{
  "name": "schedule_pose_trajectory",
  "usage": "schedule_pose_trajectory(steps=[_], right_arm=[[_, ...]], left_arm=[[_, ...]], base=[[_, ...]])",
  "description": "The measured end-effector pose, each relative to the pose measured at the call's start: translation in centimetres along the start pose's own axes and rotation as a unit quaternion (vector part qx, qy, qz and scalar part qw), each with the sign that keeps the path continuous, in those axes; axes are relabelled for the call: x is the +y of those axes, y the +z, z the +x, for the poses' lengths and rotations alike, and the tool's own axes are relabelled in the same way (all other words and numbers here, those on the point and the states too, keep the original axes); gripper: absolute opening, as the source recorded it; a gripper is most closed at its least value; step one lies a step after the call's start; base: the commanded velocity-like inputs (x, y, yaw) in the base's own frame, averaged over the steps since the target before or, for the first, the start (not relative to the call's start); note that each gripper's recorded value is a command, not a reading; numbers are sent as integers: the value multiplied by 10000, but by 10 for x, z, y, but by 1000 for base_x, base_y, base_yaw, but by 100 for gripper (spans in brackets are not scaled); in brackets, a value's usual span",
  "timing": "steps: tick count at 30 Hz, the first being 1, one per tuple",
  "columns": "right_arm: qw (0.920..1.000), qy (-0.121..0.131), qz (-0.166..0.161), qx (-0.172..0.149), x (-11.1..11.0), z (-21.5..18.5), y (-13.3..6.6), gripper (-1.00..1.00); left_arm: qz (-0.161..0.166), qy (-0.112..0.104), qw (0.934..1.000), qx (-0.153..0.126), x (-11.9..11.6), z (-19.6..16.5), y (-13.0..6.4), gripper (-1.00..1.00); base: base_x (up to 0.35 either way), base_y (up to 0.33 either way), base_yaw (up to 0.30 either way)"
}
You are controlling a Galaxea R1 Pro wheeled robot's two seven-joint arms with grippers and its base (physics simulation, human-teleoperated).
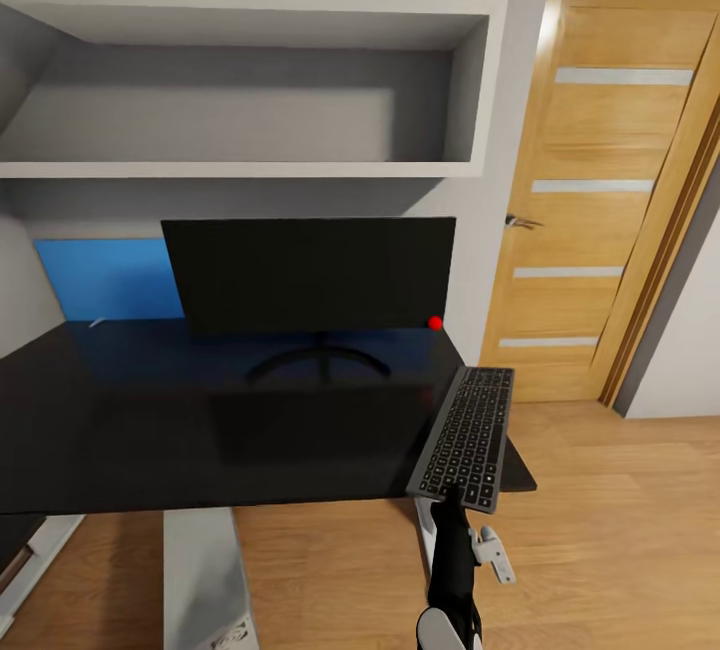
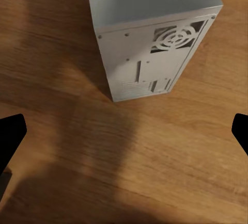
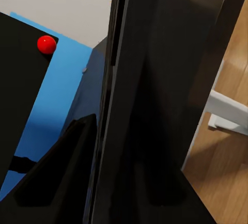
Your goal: In the bedroom, organize the workspace by keeping the computer under the desk, ensuring the monitor is on the desk, placing the keyboard on the desk next to the monitor, placing the mouse on the desk next to the keyboard, moving the folder from the swivel chair onto the desk next to the mouse, stacking the notebook on top of the folder with the pen on top of the notebook, and positioning the swivel chair next to the desk.
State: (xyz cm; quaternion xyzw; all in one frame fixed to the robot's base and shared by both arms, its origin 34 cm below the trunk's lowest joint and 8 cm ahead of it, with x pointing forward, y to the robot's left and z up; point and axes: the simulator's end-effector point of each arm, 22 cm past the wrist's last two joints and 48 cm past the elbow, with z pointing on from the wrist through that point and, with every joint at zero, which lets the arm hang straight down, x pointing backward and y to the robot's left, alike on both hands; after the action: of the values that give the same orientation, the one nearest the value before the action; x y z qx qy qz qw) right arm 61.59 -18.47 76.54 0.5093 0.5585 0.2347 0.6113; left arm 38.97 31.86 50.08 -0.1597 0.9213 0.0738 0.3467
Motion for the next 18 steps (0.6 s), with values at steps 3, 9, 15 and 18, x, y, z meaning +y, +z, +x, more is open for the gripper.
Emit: schedule_pose_trajectory(steps=[3,9,15,18], right_arm=[[10000,5,0,1,0,0,0,-100],[10000,5,0,1,0,0,0,-100],[10000,7,0,1,0,0,0,-100],[10000,7,1,0,0,0,0,-100]], left_arm=[[1,7,10000,8,0,1,0,100],[-5,8,10000,11,0,1,0,100],[-5,8,10000,15,0,1,0,100],[-4,9,10000,17,0,1,0,100]], base=[[29,0,0],[6,0,0],[1,0,0],[0,0,0]])
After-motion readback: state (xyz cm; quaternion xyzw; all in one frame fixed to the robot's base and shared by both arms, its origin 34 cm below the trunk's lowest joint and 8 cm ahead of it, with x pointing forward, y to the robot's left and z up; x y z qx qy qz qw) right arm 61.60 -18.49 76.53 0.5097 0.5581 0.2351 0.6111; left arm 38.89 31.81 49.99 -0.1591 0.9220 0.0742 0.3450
